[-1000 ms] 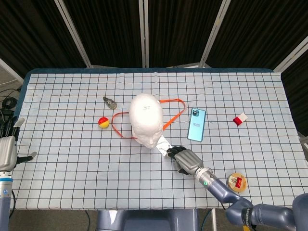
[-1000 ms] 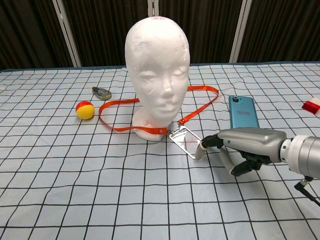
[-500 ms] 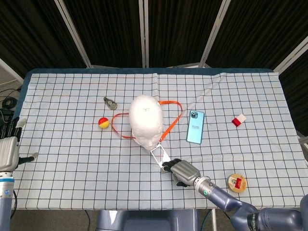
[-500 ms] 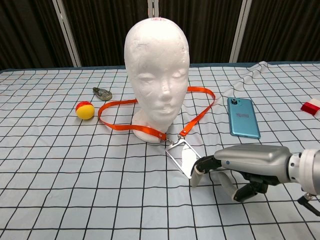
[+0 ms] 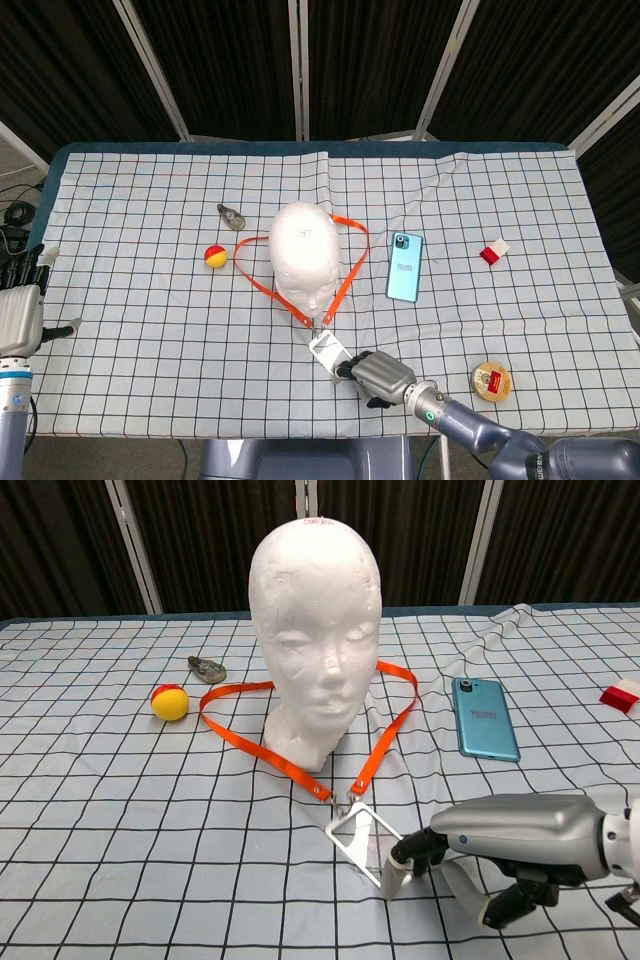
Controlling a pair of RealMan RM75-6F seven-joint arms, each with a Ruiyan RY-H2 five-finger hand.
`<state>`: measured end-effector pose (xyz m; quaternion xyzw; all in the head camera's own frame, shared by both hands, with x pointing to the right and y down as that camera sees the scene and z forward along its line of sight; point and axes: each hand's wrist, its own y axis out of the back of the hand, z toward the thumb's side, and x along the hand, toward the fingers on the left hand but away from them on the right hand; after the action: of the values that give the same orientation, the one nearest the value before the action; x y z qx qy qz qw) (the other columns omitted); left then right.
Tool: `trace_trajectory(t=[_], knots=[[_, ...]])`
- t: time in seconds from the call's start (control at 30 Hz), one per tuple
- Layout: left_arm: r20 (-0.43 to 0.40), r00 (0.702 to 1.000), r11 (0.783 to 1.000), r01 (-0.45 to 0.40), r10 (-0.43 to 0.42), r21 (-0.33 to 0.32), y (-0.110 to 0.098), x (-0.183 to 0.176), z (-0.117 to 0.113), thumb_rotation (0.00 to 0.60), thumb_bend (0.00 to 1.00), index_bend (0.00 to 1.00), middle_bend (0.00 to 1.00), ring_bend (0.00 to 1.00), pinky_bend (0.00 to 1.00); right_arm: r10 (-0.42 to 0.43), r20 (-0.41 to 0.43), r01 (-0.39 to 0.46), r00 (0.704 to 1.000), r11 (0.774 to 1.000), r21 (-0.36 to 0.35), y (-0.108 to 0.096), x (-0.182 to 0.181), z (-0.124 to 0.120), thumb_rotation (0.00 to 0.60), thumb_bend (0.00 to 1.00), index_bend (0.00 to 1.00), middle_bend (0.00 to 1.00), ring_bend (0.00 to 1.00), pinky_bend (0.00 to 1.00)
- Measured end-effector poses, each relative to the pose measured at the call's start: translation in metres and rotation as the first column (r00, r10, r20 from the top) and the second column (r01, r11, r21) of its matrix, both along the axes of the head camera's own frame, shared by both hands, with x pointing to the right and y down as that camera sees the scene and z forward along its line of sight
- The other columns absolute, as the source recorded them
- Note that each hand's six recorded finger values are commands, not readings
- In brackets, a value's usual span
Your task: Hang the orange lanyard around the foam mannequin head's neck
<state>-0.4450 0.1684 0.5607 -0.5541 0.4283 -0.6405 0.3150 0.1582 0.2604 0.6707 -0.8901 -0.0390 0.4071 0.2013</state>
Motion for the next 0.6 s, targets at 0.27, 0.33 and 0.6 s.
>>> trace_trajectory(t=[0.27, 0.33, 0.6], knots=[[0.0, 1.0, 1.0, -0.004, 0.004, -0.004, 0.001, 0.002, 0.001, 0.6, 0.0, 0.0, 0.0, 0.0, 0.0, -0.036, 0.017, 0.036, 0.999, 0.999, -0.02, 0.012, -0.004, -0.012, 0.6, 0.92, 0.31, 0.27, 0.19, 0.25], [0.001, 1.0, 1.0, -0.005, 0.005, -0.004, 0.001, 0.002, 0.001, 0.6, 0.0, 0.0, 0.0, 0.0, 0.0, -0.042, 0.022, 0.043, 0.999, 0.999, -0.024, 0.014, -0.005, -0.014, 0.6, 0.92, 0.31, 0.27, 0.19, 0.25], [0.001, 1.0, 1.0, -0.004, 0.004, -0.006, 0.001, 0.002, 0.002, 0.6, 0.0, 0.0, 0.0, 0.0, 0.0, -0.046, 0.051, 0.045, 0.998, 0.999, 0.025, 0.009, -0.006, -0.029, 0.6, 0.92, 0.31, 0.27, 0.19, 0.25]])
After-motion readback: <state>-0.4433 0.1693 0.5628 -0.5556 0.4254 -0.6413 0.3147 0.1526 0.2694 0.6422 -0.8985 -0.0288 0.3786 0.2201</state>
